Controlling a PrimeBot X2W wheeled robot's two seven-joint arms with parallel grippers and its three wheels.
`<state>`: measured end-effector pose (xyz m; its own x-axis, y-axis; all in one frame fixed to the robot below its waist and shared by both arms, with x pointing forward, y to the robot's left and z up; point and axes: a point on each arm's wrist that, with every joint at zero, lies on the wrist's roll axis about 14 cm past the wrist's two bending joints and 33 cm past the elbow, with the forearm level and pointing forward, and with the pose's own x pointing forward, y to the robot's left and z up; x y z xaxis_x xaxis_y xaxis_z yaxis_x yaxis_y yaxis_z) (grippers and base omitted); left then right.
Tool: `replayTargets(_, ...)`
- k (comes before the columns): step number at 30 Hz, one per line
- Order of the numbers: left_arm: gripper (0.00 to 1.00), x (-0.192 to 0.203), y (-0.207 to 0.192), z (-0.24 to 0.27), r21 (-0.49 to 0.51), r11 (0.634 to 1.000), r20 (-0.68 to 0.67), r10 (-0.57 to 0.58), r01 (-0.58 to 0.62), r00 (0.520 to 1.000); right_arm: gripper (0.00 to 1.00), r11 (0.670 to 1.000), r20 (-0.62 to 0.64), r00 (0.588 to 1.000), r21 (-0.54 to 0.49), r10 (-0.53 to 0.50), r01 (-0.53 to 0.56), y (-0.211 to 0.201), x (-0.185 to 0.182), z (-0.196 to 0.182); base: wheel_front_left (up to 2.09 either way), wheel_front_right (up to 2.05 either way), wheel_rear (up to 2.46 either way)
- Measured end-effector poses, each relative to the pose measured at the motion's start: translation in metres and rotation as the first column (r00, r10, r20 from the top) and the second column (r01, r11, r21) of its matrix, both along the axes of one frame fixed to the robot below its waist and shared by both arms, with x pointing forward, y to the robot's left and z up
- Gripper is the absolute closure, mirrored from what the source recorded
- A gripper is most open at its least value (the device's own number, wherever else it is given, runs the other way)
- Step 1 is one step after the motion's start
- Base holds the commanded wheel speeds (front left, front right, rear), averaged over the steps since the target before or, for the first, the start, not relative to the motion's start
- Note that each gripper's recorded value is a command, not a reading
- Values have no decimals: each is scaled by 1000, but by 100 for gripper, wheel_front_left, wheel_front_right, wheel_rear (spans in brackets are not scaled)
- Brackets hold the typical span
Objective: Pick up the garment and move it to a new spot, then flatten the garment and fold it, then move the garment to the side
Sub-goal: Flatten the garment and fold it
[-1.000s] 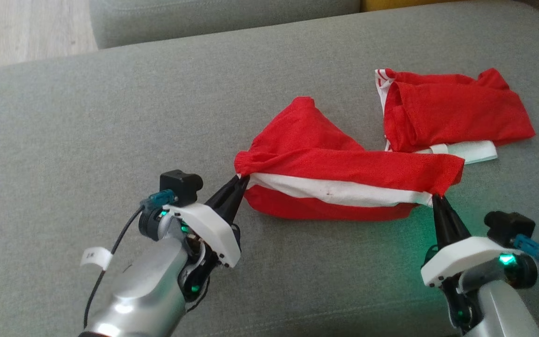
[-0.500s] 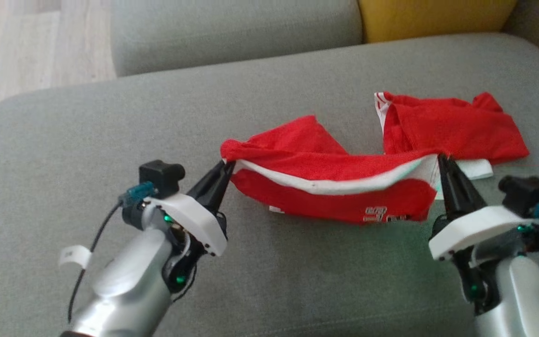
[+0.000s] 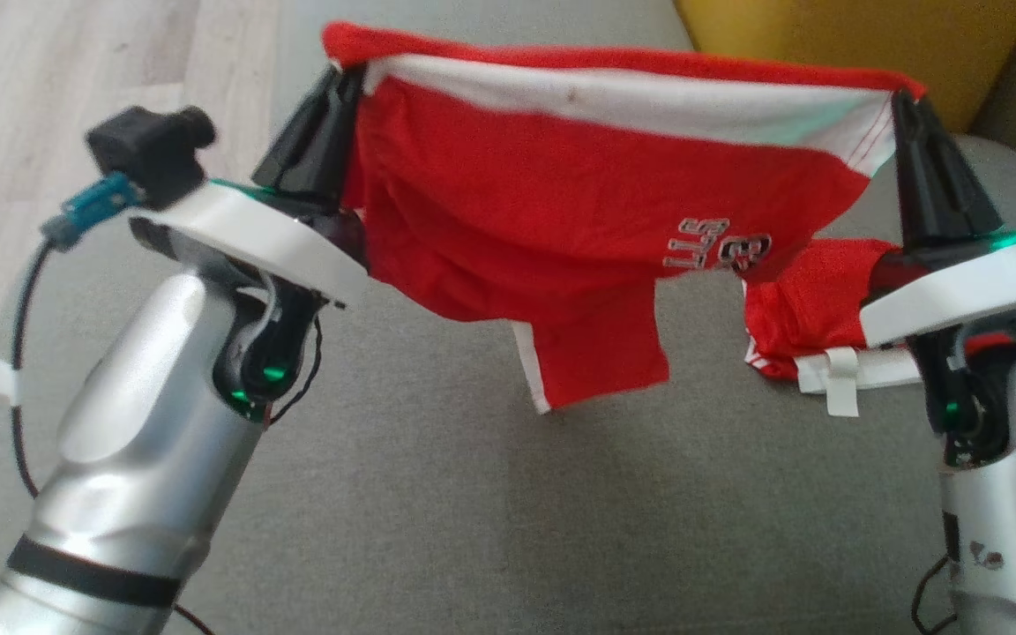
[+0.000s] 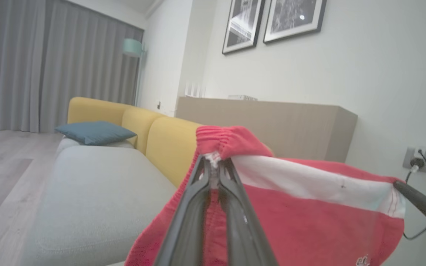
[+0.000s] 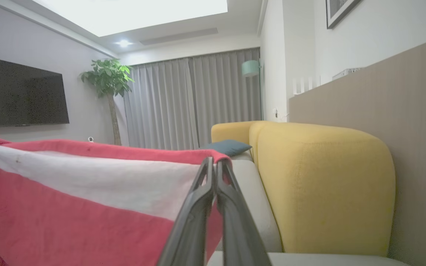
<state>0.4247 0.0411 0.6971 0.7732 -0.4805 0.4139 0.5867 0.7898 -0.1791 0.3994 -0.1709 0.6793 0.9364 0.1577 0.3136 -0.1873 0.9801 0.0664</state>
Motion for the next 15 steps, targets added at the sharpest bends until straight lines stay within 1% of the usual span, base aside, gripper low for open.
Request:
replayTargets(2, 100, -7, 8, 15, -36, 999, 17, 21, -21, 1000, 100, 1000, 22, 1000, 12, 16, -17, 5, -3, 10, 0, 0, 0)
replayTargets(4, 100, -17, 11, 23, -36, 999, 32, 30, -29, 999, 100, 999, 36, 999, 20, 33, -34, 11, -6, 17, 0, 0, 0)
replayTargets(8, 100, -34, 24, 23, -25, 998, 22, 64, -63, 998, 100, 999, 34, 998, 13, 45, -46, 17, -14, 18, 0, 0, 0)
replayTargets(13, 100, -41, 35, 28, 4, 996, 25, 93, -93, 995, 100, 998, 27, 998, 21, 62, -62, 25, -15, 24, 0, 0, 0)
replayTargets(15, 100, -39, 39, 27, 23, 995, 15, 102, -102, 995, 100, 998, 3, 998, 25, 59, -60, 25, -11, 21, 0, 0, 0)
